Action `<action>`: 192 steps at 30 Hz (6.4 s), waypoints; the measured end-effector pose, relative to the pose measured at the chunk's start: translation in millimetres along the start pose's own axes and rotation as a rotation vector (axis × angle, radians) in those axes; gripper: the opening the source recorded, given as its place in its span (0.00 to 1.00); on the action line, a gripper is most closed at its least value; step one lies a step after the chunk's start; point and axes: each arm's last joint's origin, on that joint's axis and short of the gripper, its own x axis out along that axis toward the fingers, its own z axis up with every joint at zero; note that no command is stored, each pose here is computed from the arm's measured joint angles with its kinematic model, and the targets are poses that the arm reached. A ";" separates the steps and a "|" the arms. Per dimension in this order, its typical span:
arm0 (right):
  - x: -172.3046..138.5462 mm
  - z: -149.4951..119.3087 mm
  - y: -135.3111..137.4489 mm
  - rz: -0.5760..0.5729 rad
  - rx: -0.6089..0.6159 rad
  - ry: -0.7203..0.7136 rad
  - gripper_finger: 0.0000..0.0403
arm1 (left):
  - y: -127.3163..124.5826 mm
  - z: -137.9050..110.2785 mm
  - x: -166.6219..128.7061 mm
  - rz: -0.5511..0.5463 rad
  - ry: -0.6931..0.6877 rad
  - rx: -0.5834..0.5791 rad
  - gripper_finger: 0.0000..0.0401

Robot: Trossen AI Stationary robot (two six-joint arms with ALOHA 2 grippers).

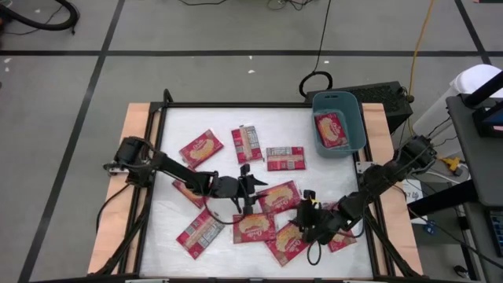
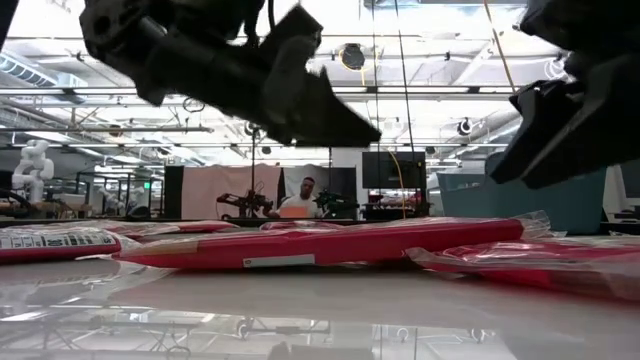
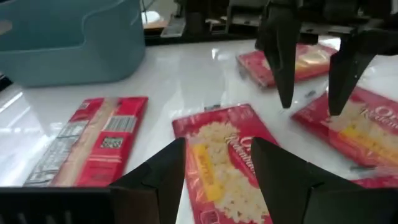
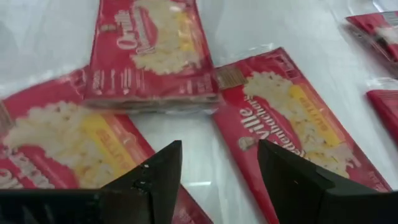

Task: Sort popcorn bags into baskets
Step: Put the red popcorn bag into the blue bin

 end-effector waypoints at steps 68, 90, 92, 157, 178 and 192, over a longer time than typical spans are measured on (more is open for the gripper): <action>29.9 20.5 -56.4 -0.263 -0.244 0.041 0.00 | 8.5 -53.3 20.4 0.192 0.160 0.340 0.05; 41.7 112.1 -47.4 -0.378 -0.156 -0.089 0.47 | 5.5 8.3 -37.9 0.253 0.248 0.197 0.01; 51.0 108.5 -47.0 -0.398 -0.218 -0.066 0.49 | 2.5 7.6 -38.9 0.246 0.253 0.194 0.01; -0.7 80.8 -52.0 -0.228 -0.114 -0.545 0.25 | -66.1 46.5 -89.8 0.310 -0.032 0.261 0.05; 30.5 175.5 -55.2 -0.166 -0.214 -0.024 0.41 | -36.0 18.1 -79.2 0.350 0.228 0.193 0.06; 60.1 163.4 -58.1 -0.191 -0.381 0.109 0.11 | -37.0 16.2 -79.8 0.319 0.249 0.191 0.07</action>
